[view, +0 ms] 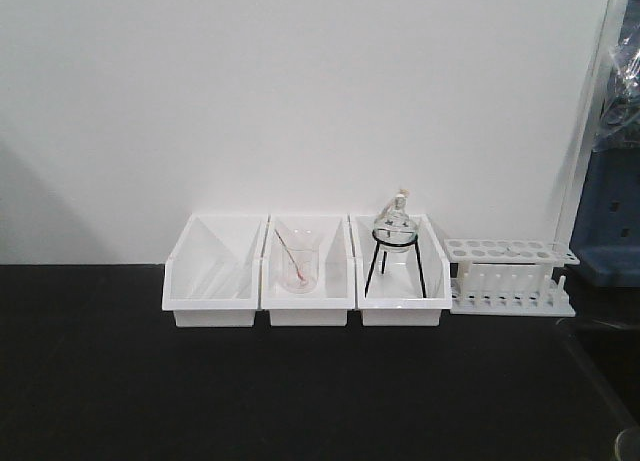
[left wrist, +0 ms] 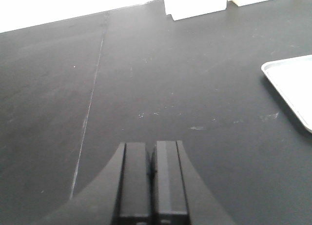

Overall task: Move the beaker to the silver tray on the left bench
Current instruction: 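Lower the beaker onto the silver tray with the right gripper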

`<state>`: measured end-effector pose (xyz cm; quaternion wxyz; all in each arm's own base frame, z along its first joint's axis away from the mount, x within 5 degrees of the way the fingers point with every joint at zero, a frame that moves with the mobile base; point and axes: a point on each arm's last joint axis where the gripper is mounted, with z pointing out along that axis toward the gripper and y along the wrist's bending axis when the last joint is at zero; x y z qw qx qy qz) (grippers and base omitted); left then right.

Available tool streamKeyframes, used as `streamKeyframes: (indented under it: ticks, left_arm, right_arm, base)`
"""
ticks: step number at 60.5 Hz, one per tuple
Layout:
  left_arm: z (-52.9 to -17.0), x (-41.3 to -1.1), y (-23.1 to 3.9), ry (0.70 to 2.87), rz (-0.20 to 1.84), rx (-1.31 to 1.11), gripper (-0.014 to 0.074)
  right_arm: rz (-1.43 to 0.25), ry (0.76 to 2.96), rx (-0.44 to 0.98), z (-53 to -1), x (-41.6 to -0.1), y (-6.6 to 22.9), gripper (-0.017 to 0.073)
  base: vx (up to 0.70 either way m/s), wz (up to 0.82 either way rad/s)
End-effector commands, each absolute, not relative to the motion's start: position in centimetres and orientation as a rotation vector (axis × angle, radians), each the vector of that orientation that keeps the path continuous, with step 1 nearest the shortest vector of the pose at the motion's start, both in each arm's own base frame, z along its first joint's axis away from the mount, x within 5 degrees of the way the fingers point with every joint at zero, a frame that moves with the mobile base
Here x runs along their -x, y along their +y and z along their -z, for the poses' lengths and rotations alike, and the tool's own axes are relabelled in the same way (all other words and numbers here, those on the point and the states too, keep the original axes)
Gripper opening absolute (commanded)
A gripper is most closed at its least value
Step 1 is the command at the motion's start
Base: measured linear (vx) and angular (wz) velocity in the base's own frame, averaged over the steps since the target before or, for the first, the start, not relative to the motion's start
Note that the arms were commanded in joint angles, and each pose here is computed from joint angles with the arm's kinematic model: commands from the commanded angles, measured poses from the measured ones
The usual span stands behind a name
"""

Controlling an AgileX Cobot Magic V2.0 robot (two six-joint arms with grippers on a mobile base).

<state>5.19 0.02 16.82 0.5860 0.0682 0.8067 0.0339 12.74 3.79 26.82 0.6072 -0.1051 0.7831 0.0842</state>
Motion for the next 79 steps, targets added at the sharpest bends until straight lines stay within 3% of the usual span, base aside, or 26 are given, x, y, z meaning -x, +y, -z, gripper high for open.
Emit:
streamKeyframes:
  ticks: [1, 59, 69, 79]
  left_arm:
    - [-16.9, -5.4, -0.1, 1.811, -0.071, -0.163, 0.0001]
    - [-16.9, -5.4, -0.1, 1.811, -0.071, -0.163, 0.0001]
    - [-16.9, -5.4, -0.1, 1.811, -0.071, -0.163, 0.0001]
    - [-16.9, -5.4, -0.1, 1.811, -0.071, -0.163, 0.0001]
  right_arm:
    - [-0.220, 1.744, 0.272, -28.2, -12.9, 4.1, -0.0011]
    - [-0.235, 1.725, 0.289, -28.3, -12.9, 4.3, -0.0011]
    - [-0.247, 1.703, 0.419, -28.4, -14.3, 5.6, -0.0011]
    - [-0.318, 1.743, 0.528, -28.3, -18.9, 8.0, -0.0011]
  base:
    - [0.00, 0.00]
    - [0.00, 0.00]
    - [0.00, 0.00]
    - [0.00, 0.00]
